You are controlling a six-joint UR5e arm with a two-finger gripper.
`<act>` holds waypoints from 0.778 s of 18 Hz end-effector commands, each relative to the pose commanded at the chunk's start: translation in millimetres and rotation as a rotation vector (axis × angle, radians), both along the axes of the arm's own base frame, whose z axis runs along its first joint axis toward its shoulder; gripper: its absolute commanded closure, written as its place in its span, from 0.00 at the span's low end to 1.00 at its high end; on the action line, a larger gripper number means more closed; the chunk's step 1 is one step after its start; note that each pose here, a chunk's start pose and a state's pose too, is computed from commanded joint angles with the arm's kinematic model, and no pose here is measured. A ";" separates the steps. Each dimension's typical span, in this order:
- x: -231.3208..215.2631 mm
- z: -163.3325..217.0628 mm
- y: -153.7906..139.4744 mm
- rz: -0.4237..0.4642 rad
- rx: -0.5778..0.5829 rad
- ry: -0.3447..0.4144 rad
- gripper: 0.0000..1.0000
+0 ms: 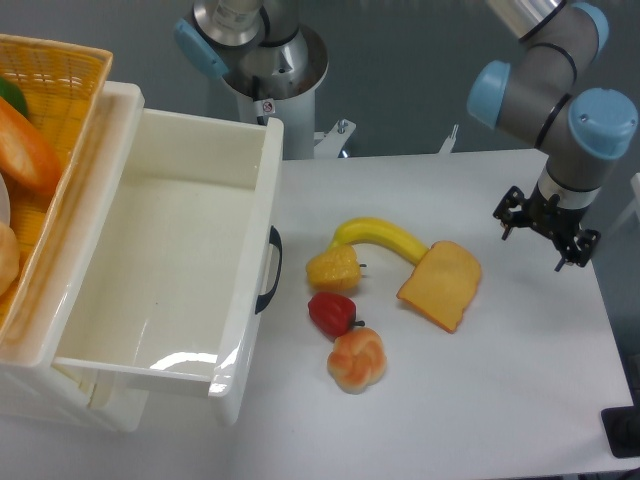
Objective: Pick up the bread slice
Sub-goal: 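Move the gripper over the square bread slice and lower toward it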
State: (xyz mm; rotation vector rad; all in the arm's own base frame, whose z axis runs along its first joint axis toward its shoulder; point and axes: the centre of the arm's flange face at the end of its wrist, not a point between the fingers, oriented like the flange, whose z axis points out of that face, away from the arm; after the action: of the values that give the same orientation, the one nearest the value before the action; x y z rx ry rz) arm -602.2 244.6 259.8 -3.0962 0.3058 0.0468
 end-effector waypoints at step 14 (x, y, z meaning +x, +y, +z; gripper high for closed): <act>59.8 -26.4 44.1 -0.058 -0.015 -0.081 0.00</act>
State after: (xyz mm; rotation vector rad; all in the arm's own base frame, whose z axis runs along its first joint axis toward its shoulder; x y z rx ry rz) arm -542.4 288.7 233.4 -3.0918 0.3946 -0.0821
